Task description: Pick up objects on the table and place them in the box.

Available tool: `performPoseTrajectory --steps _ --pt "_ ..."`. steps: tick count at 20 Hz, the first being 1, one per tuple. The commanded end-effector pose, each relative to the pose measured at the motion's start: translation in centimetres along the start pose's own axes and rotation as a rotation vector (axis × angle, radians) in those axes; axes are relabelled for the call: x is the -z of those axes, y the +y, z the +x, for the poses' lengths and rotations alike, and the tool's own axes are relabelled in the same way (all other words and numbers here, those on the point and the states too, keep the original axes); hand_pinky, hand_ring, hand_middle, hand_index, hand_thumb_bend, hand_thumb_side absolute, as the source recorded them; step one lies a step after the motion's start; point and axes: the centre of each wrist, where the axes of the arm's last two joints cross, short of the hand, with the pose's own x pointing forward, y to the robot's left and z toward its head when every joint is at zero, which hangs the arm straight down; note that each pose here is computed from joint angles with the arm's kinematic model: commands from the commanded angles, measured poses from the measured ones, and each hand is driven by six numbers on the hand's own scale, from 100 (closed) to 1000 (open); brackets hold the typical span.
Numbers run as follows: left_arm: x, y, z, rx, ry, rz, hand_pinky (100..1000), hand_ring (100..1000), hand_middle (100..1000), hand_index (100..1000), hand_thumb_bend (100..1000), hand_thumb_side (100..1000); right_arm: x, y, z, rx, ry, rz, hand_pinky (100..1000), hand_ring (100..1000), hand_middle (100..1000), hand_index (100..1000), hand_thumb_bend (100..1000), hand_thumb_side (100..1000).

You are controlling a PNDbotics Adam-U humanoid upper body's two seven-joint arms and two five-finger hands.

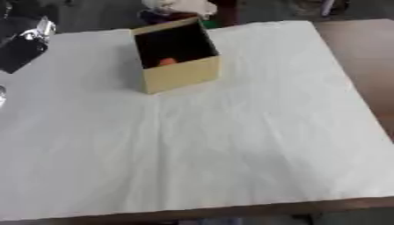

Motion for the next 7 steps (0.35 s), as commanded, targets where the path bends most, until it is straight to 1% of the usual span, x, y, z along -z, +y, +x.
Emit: performPoseTrajectory --steps 1,7 --pt "0.3 0.74 0.02 0.018 -0.007 0.028 766 606 617 815 310 658 0.47 -0.61 0.63 -0.023 -0.025 0.002 727 995 752 958 100 470" --pt "0.19 0.69 -0.02 0.02 -0.004 0.031 767 606 616 815 310 658 0.45 -0.62 0.64 -0.024 -0.025 0.004 728 995 751 957 100 470"
